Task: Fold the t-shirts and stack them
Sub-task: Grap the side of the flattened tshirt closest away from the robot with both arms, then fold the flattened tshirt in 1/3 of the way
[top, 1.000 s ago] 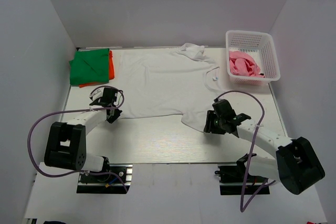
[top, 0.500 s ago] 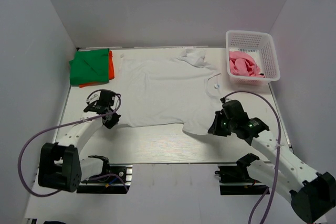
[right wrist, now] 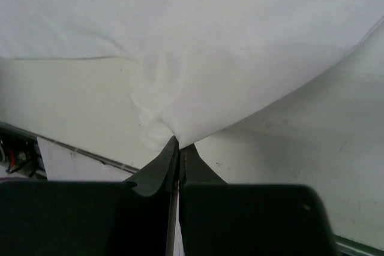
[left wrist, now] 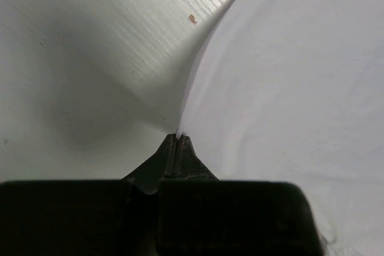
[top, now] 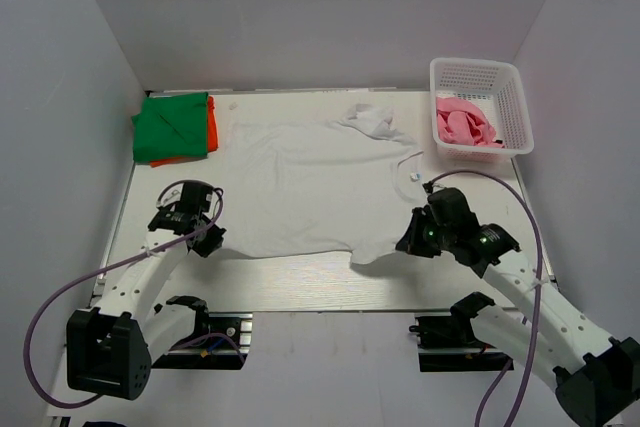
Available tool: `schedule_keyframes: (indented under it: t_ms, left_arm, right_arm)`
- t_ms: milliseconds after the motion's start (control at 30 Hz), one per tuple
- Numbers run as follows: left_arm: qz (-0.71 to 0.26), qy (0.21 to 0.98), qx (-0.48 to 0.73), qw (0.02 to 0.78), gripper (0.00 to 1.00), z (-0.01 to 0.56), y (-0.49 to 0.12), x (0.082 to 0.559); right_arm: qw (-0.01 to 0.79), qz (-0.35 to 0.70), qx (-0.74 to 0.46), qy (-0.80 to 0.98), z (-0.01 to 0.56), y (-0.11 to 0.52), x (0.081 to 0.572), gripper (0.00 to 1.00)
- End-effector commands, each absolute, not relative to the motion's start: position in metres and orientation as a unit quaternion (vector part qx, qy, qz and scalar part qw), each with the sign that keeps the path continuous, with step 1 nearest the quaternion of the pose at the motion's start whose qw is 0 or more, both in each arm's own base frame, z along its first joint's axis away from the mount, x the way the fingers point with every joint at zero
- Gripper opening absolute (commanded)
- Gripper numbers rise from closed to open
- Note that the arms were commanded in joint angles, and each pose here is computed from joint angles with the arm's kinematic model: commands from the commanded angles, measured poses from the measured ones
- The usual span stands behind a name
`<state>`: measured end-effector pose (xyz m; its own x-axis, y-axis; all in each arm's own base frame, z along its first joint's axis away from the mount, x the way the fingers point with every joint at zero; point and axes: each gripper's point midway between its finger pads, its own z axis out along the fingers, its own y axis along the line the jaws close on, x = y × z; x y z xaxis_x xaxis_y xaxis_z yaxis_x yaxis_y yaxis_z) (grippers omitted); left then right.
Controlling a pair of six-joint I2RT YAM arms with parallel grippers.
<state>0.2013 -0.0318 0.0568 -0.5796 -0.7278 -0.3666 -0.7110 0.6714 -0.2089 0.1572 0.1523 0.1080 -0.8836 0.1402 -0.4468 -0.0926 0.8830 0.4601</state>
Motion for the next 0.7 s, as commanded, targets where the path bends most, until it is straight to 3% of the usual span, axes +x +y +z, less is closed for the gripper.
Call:
schedule_keyframes:
  t_ms: [0, 333, 667]
  left_arm:
    - [-0.045, 0.868, -0.418, 0.264, 0.00, 0.083, -0.031, 0.227]
    - [0.012, 0.858, -0.434, 0.273, 0.00, 0.095, -0.019, 0.271]
    - [0.044, 0.850, -0.451, 0.270, 0.00, 0.100, -0.006, 0.315]
  right_arm:
    - [0.323, 0.230, 0.043, 0.917, 0.140, 0.153, 0.200, 0.00]
    - [0.411, 0.216, 0.072, 0.883, 0.178, 0.154, 0.273, 0.00]
    - [0.440, 0.192, 0.066, 0.875, 0.196, 0.147, 0.333, 0.00]
